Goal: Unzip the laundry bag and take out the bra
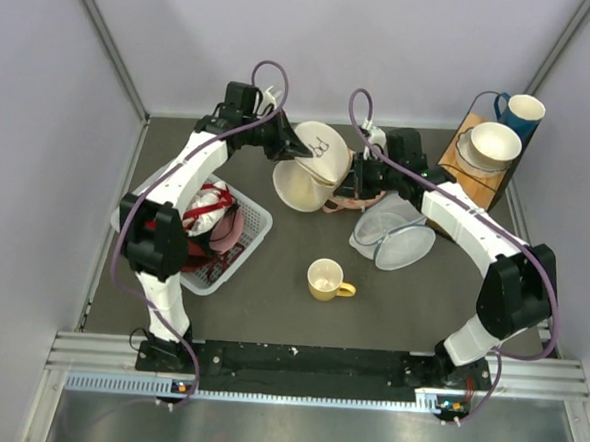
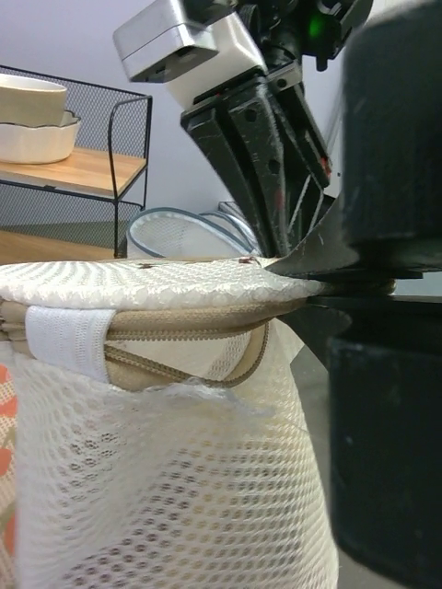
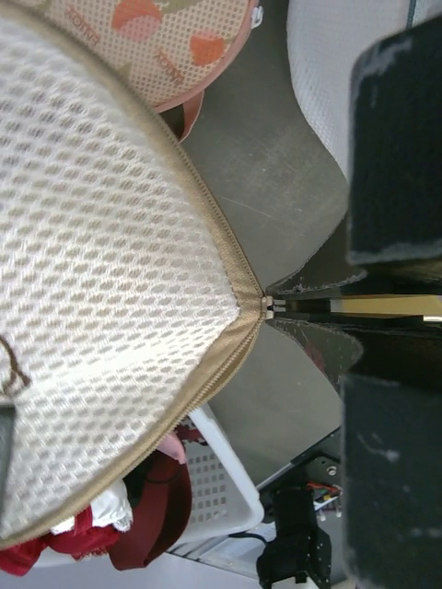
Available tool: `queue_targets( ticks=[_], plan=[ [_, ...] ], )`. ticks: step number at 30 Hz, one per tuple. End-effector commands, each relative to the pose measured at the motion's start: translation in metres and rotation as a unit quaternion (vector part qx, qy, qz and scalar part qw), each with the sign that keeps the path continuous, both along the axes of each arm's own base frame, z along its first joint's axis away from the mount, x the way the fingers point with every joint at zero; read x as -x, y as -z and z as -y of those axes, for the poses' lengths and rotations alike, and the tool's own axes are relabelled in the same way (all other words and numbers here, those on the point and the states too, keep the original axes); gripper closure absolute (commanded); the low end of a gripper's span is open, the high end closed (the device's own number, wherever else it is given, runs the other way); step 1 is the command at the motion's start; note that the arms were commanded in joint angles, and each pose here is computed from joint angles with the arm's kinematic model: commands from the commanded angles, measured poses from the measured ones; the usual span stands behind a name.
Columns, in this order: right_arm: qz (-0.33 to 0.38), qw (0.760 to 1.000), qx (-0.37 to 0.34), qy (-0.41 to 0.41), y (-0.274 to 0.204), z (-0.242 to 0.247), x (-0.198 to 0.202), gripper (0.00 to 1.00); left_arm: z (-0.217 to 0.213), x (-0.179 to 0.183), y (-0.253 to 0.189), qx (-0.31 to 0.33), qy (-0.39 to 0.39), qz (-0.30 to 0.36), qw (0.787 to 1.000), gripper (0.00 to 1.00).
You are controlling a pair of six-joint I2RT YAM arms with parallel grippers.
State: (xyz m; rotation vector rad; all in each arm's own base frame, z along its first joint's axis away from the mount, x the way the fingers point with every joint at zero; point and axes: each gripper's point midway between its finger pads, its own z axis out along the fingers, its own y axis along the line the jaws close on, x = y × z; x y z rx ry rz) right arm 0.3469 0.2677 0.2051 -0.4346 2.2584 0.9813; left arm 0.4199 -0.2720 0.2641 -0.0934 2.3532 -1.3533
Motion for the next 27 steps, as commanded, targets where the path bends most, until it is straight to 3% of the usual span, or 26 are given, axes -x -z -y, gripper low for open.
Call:
queue_targets(
  ticks=[1, 2, 5, 6, 11, 12, 15, 19, 21, 27],
  plan=[
    [0.009, 0.999, 0.009, -0.034, -0.009, -0.02, 0.019, 1.0, 0.007, -0.03, -0.012, 0.001, 0.027, 0.063, 0.998, 1.0],
    [0.008, 0.999, 0.007, -0.034, -0.011, -0.025, 0.019, 1.0, 0.007, -0.034, -0.016, -0.007, 0.02, 0.063, 0.998, 1.0],
    [-0.02, 1.0, -0.013, 0.001, -0.01, -0.032, 0.012, 1.0, 0.005, -0.043, -0.009, -0.03, -0.002, 0.055, 0.998, 0.66],
    [-0.022, 1.0, -0.017, 0.013, -0.009, -0.032, 0.009, 1.0, 0.001, -0.043, -0.02, -0.042, -0.023, 0.074, 0.996, 0.33],
    [-0.038, 0.996, -0.058, 0.046, -0.01, -0.042, -0.003, 1.0, -0.027, -0.025, -0.042, -0.078, -0.092, 0.096, 0.988, 0.02],
    [-0.039, 0.996, -0.064, 0.047, -0.011, -0.043, -0.003, 1.0, -0.033, -0.016, -0.059, -0.073, -0.106, 0.11, 0.985, 0.01],
    [-0.046, 0.995, -0.073, 0.05, -0.01, -0.047, -0.006, 1.0, -0.042, 0.004, -0.055, -0.064, -0.129, 0.09, 0.985, 0.02],
    [-0.046, 0.995, -0.075, 0.05, -0.01, -0.049, -0.009, 1.0, -0.037, 0.035, -0.012, -0.035, -0.141, 0.009, 0.989, 0.05],
    [-0.048, 0.995, -0.076, 0.049, -0.009, -0.05, -0.009, 1.0, -0.026, 0.047, -0.008, -0.013, -0.132, 0.0, 0.991, 0.06],
    [-0.048, 0.995, -0.074, 0.046, -0.007, -0.05, -0.008, 1.0, 0.001, 0.057, 0.026, 0.006, -0.127, -0.071, 0.989, 0.05]
  ],
)
